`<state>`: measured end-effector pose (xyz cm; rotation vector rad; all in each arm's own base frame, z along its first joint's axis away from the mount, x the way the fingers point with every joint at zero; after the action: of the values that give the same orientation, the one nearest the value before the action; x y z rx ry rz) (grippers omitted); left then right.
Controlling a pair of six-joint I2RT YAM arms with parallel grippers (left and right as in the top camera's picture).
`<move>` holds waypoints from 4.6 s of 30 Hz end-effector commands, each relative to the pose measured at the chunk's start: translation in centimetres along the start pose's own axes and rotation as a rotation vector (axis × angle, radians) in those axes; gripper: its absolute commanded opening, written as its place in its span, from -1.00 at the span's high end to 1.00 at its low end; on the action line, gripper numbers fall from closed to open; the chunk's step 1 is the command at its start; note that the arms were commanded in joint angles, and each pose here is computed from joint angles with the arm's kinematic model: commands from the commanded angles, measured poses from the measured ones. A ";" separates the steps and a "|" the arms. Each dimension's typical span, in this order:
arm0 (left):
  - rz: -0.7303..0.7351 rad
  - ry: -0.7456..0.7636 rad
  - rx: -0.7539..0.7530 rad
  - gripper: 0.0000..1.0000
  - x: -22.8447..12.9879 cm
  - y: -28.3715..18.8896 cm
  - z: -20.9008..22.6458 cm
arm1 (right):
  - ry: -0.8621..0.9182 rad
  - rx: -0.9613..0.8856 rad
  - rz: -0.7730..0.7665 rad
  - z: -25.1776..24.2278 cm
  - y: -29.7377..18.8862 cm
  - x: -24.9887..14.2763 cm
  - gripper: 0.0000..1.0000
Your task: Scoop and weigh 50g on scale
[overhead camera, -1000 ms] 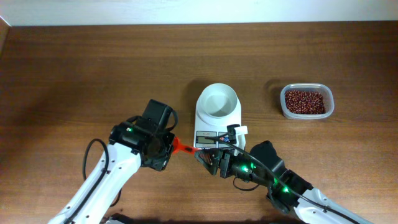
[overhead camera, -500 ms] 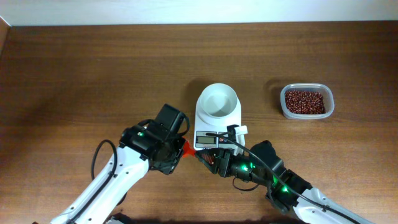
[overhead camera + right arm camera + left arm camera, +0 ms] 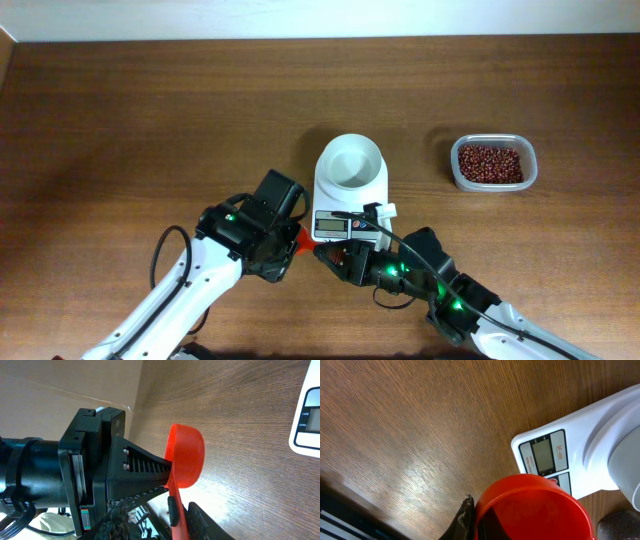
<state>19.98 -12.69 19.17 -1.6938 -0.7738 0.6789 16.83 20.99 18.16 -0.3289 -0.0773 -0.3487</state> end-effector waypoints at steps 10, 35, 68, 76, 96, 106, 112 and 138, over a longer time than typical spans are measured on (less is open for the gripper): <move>0.013 0.005 -0.010 1.00 -0.7 -0.1 0.0 | 0.018 0.023 0.014 0.8 0.2 -0.1 0.40; 0.017 0.053 -0.006 1.00 -1.8 -0.1 -0.1 | 0.024 0.016 0.017 0.7 0.2 -0.1 0.68; -0.015 0.073 -0.009 -0.25 -1.5 -0.4 0.1 | -0.188 -0.117 0.064 -1.5 -0.1 -0.8 0.92; -0.284 0.290 -0.133 0.05 0.1 -4.6 0.7 | -0.198 -0.249 -0.053 -2.6 -5.3 1.4 0.92; -0.316 0.762 -0.290 1.00 -5.1 -1.0 -5.8 | -0.166 -0.234 -0.538 -1.2 -14.2 4.6 0.92; -0.264 0.773 -0.193 1.00 -6.7 7.7 -8.4 | -0.157 -0.310 -0.658 -1.7 -14.9 5.4 0.92; -0.261 0.776 -0.178 1.00 -6.9 10.3 -8.9 | -0.156 -0.312 -0.660 -1.7 -14.9 5.4 0.92; -0.291 0.769 -0.193 1.00 -6.8 11.2 -9.5 | -0.156 -0.311 -0.660 -1.7 -14.9 5.4 0.92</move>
<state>24.56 -25.57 10.85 -1.7887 -0.5103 -0.2418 16.63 5.74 21.35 -0.6340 -0.2688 -0.9664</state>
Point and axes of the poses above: each gripper's point midway between its finger pads, its own y axis out along the fingers, its own z axis along the line the jaws close on, x = y × z, the point moved 9 cm from there along -y, back along the fingers, and after that the axes turned 11 degrees about y, right-handed, at the moved point
